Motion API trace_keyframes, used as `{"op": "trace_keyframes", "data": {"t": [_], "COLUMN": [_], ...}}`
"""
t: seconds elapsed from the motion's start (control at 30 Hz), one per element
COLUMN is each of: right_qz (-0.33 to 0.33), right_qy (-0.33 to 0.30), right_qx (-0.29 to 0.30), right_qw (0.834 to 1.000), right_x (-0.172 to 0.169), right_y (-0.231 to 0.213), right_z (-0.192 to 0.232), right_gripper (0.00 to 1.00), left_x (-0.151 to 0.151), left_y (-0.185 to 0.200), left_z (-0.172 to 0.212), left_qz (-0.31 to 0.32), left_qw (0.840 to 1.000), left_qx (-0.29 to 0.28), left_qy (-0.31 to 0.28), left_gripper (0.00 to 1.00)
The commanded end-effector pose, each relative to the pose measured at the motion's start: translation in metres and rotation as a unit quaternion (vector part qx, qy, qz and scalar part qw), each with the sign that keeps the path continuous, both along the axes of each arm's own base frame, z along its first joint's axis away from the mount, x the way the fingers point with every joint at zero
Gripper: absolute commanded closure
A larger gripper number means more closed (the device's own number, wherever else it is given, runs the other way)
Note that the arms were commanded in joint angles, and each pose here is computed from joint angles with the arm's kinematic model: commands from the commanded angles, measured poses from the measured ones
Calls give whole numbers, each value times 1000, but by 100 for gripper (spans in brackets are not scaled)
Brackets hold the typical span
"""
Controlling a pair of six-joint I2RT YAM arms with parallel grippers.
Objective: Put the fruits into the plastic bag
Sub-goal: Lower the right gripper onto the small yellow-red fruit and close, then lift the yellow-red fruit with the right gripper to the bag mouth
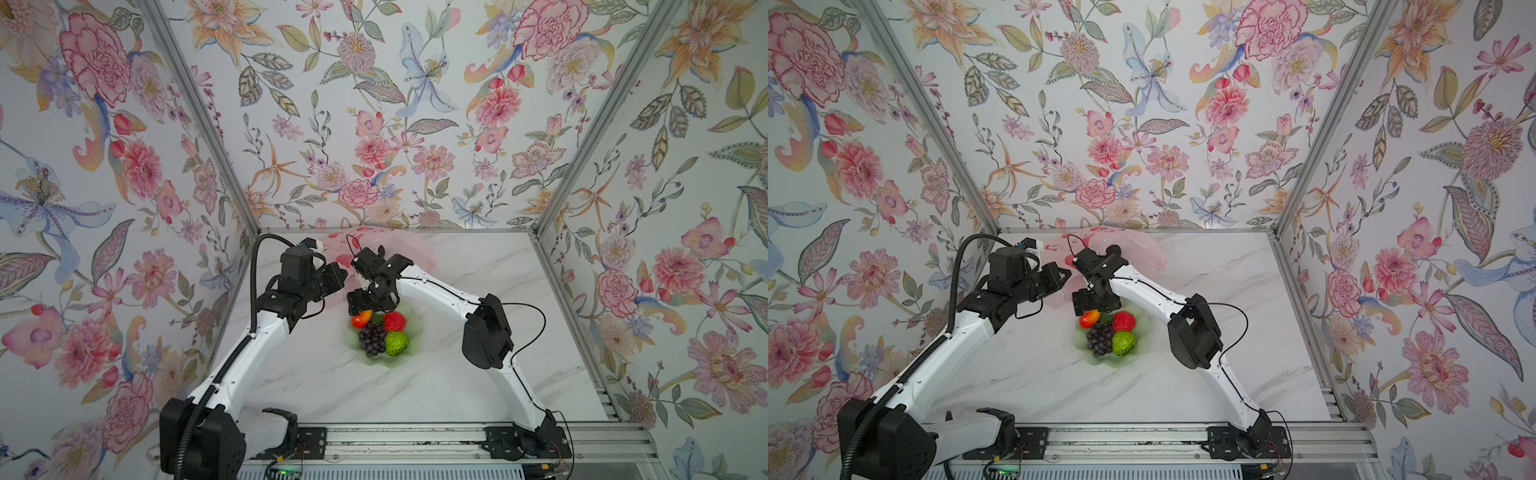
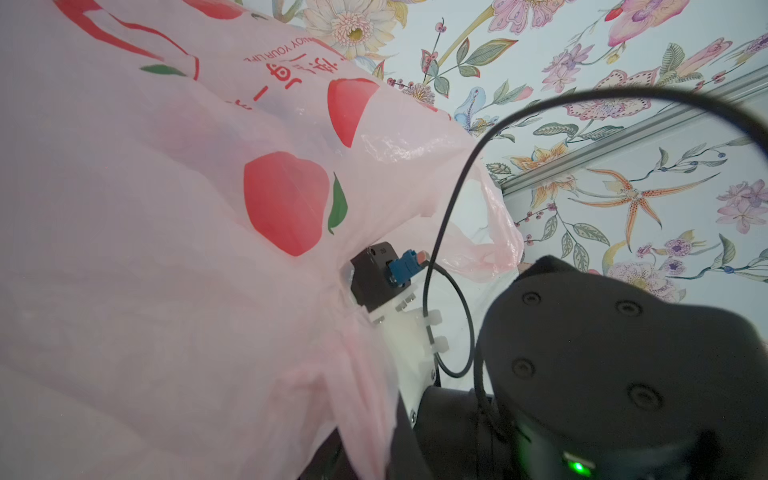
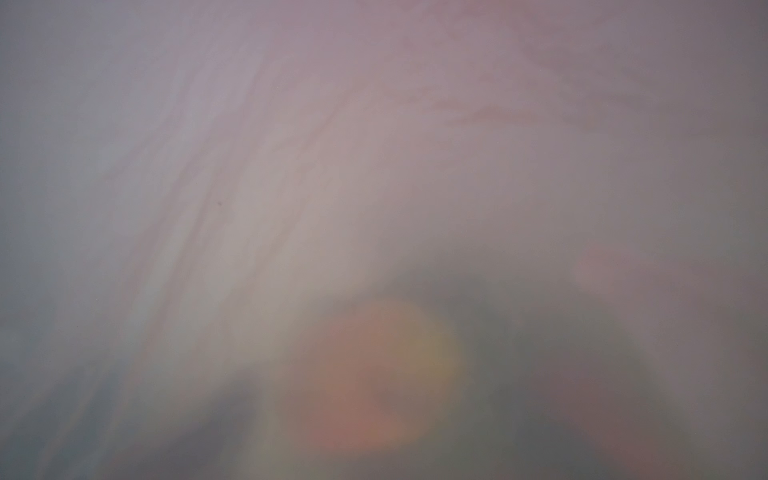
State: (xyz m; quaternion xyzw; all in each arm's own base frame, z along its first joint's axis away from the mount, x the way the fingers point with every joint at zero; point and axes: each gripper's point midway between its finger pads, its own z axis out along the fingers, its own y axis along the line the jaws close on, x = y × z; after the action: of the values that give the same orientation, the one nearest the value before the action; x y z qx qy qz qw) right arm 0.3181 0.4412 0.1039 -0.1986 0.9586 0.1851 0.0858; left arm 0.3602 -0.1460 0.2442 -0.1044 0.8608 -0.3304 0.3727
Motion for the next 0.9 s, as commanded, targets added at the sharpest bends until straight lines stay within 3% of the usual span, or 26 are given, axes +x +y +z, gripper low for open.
{"op": "trace_keyframes", "data": {"t": [0.0, 0.33, 0.5, 0.87], "right_qz": [-8, -8, -10, -17], "right_qy": [1, 26, 13, -10], "right_qx": [-7, -10, -8, 6], "right_qw": [1000, 1000, 1000, 1000], "right_x": [10, 4, 7, 7], "right_y": [0, 0, -1, -9], "right_z": [-9, -24, -15, 18], "right_gripper": [13, 31, 43, 57], "left_x": [3, 1, 1, 1], "left_y": [7, 8, 8, 7], "left_z": [14, 12, 9, 9], "left_qz": [11, 11, 12, 12], "left_qw": [1000, 1000, 1000, 1000], "left_qx": [9, 11, 8, 3], "left_qy": [-16, -13, -10, -9], "left_gripper": [100, 100, 100, 100]}}
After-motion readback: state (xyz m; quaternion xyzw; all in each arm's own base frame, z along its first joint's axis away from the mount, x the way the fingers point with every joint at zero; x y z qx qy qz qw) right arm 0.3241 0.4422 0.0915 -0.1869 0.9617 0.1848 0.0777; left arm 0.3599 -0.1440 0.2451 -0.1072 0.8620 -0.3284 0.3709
